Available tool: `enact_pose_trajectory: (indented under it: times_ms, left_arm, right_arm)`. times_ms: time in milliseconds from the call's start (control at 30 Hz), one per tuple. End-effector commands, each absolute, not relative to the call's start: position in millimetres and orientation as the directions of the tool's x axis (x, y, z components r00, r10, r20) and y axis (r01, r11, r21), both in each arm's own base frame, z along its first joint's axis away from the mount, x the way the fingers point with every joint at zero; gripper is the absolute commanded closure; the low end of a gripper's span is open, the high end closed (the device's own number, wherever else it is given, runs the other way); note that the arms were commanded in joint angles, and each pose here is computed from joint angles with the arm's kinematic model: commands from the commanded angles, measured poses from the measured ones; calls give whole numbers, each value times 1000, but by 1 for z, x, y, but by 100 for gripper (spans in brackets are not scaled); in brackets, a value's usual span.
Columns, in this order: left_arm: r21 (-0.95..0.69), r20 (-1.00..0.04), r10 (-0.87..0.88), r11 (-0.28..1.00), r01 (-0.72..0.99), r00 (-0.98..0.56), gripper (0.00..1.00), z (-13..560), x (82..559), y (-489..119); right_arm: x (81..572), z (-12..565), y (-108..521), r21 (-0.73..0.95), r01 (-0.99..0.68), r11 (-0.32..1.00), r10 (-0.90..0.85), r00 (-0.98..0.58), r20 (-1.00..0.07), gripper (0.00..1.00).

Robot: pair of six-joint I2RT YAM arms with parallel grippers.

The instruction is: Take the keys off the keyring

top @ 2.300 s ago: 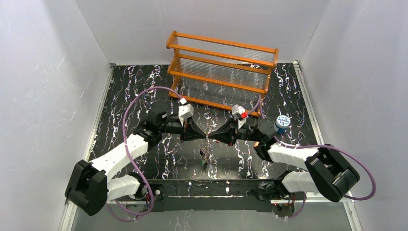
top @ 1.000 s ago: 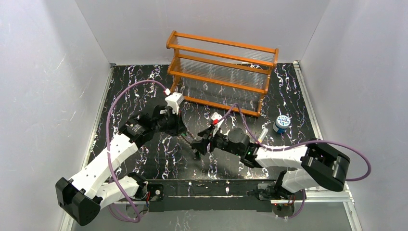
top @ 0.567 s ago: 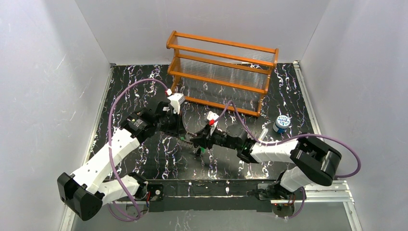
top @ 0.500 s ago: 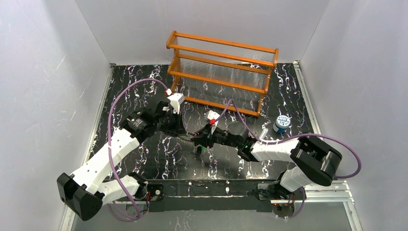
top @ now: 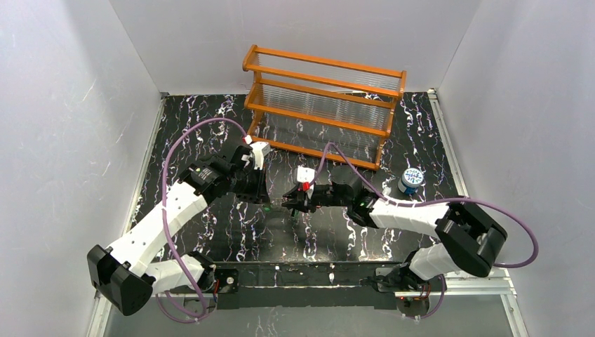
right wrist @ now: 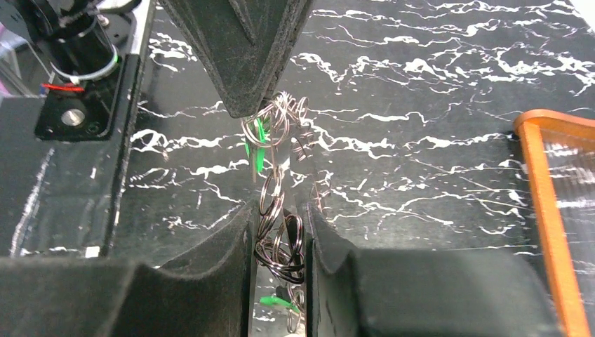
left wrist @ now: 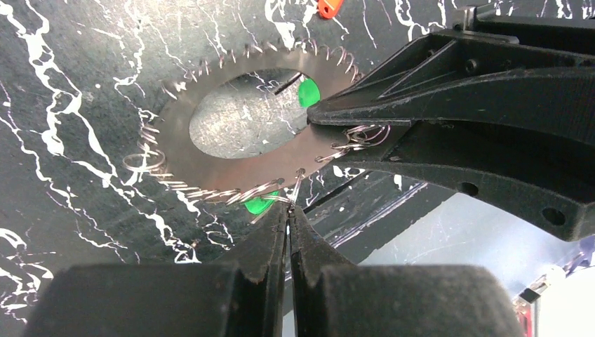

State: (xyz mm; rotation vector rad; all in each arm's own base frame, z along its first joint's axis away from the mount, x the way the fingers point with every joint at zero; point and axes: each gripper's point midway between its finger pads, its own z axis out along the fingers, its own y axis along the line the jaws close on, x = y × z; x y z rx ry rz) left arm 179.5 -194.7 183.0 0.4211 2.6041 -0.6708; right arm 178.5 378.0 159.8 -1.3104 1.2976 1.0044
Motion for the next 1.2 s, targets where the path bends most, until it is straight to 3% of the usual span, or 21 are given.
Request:
enact_pose_trajectory:
  times_ms: [0,200,233,400,500,700,833,1167]
  left_arm:
    - [-451,-391,184,816,362,-902,100,186,160,-198]
    - [-546,-415,40,788,283,-909,100,191,175,-218]
    - [-549,-414,12,794,261,-910,100,190,178,-219]
    - [-554,-370,-128,826,108,-920,100,179,189,-215]
    - [-569,-323,-204,822,17,-924,100,174,189,-215]
    - [-605,-254,-286,792,-79,-924,100,174,187,-220]
    - [-620,-244,-294,780,-84,-924,100,176,186,-223]
    - [-637,-235,-311,765,-95,-921,100,176,183,-224]
  right_arm:
    - [207,173,369,-245,-958,151,-224,208,-952,94]
    - [217,184,362,-240,-937,254,-191,194,-962,73]
    - [218,188,359,-237,-930,280,-179,191,-965,65]
    - [211,206,344,-182,-914,363,-104,154,-982,44]
    - [200,213,338,-130,-911,391,-43,123,-992,43]
    - [164,213,355,13,-945,326,90,17,-996,43]
    - [152,200,378,32,-962,270,92,-7,-996,42]
    - [162,193,393,17,-957,291,127,21,-992,39]
